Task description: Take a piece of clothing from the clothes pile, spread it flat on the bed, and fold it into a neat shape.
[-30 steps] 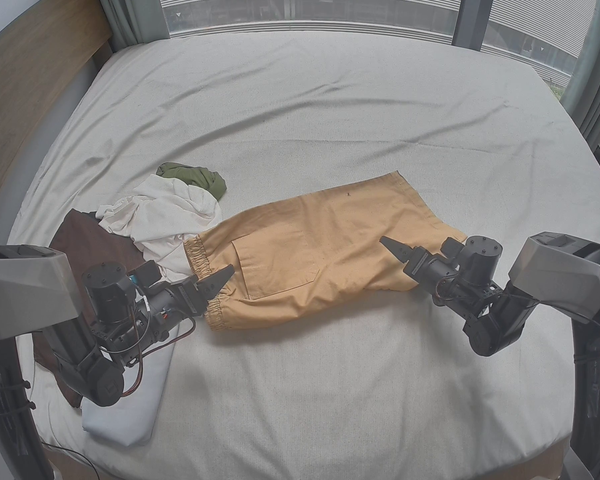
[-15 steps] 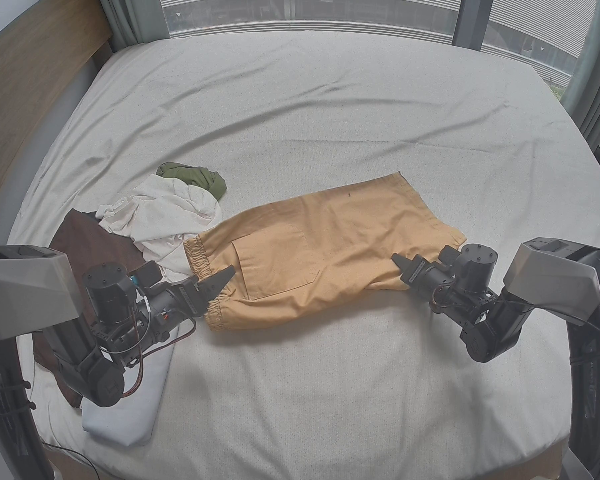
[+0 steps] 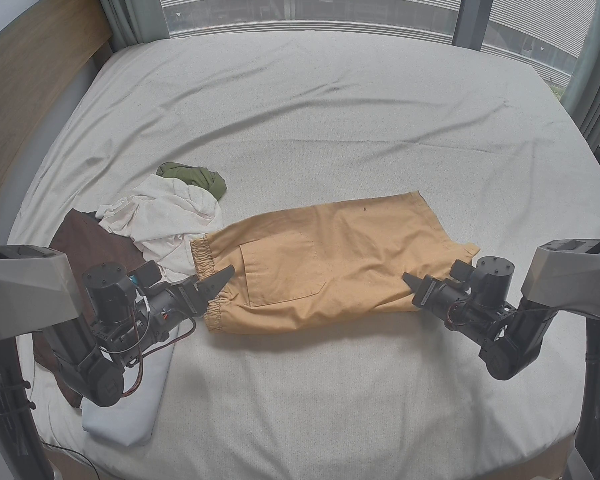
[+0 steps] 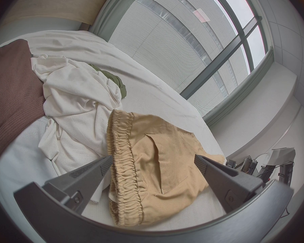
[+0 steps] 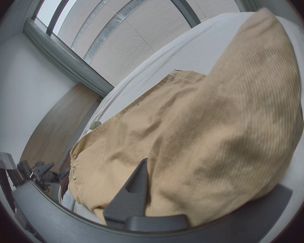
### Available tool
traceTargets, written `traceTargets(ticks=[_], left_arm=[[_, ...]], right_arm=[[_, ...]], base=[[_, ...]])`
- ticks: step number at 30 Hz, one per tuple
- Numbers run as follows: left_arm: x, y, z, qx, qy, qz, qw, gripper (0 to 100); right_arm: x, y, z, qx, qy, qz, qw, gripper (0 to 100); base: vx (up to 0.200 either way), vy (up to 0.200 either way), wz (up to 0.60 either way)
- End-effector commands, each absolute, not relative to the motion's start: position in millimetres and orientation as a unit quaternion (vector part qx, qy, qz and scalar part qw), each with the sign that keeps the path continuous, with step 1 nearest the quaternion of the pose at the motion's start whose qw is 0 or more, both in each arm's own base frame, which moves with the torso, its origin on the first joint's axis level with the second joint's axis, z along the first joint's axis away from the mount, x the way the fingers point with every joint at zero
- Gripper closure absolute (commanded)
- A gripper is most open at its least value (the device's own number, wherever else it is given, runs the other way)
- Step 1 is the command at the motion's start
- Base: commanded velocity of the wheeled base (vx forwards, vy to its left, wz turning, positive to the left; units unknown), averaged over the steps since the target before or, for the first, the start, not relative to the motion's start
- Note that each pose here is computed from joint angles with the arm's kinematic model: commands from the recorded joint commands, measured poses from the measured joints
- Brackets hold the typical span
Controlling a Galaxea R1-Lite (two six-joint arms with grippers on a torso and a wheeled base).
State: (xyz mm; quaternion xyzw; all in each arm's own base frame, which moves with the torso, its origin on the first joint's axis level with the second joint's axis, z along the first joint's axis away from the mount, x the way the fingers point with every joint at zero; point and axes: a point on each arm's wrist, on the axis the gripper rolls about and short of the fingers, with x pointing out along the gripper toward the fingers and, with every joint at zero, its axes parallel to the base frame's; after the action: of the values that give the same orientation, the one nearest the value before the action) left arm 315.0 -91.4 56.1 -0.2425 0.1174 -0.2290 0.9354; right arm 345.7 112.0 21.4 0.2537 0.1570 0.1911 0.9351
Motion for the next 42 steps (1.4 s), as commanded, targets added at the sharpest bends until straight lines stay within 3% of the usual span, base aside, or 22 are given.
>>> traceTargets(ticks=[1,14,27,42], left_arm=[[315,-91,57,-0.243,0.114,-0.229,0.936,0],[315,-91,58,-0.245,0.114,-0.229,0.935,0],[315,-91,59,-0.245,0.113,-0.23,0.935,0],[311,-94,55,-0.244,0.124,-0.234,0.933,0]], right_arm=[[319,102,22,0.23,0.176,0.183,0.94,100],[274,77,1,0.193,0.248,0.151,0.937,100],[248,50,9,0.189,0.264,0.101,0.941,100],[231,46,-4,0.186,0.314,0.09,0.927,100]], base=[[0.0,0.0,0.0],[0.0,0.0,0.0],[0.0,0.0,0.0],[0.0,0.0,0.0]])
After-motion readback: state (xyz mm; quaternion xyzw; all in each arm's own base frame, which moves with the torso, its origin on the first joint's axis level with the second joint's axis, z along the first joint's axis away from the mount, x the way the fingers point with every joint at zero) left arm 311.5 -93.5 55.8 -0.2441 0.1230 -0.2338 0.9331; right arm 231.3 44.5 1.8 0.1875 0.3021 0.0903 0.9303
